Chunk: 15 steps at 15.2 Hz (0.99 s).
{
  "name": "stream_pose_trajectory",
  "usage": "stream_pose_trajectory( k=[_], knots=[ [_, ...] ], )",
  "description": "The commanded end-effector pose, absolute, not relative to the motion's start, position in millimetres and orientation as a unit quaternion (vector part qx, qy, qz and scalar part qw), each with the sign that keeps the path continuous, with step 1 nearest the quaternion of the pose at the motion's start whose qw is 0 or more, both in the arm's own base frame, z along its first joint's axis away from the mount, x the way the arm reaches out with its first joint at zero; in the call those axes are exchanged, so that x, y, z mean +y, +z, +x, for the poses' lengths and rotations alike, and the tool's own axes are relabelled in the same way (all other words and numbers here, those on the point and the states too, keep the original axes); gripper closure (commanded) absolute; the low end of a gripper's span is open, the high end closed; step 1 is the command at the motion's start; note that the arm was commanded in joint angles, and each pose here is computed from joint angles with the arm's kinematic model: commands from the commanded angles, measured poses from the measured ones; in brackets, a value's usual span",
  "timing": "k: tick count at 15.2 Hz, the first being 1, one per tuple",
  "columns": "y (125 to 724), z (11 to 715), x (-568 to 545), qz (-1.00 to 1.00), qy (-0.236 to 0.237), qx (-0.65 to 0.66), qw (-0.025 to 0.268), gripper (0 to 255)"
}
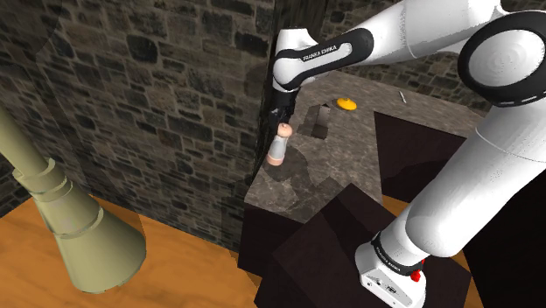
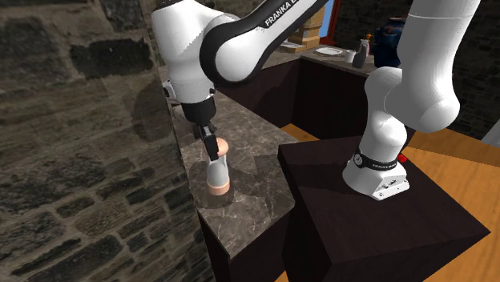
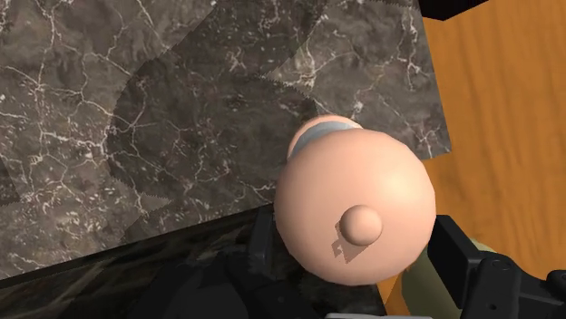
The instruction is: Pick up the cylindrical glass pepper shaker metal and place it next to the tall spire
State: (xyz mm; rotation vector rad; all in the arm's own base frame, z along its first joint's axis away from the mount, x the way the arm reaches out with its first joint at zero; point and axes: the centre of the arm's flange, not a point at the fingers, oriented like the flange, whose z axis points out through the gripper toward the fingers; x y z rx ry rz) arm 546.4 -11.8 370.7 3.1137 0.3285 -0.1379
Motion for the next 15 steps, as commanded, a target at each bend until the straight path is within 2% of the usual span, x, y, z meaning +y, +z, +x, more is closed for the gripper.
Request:
stream_pose_trajectory(
  k=[1, 15],
  knots=[
    [381, 547, -12, 0.994, -0.044, 0.105, 0.004, 255],
    [455, 547, -12, 0.994, -0.044, 0.105, 0.004, 255]
  ],
)
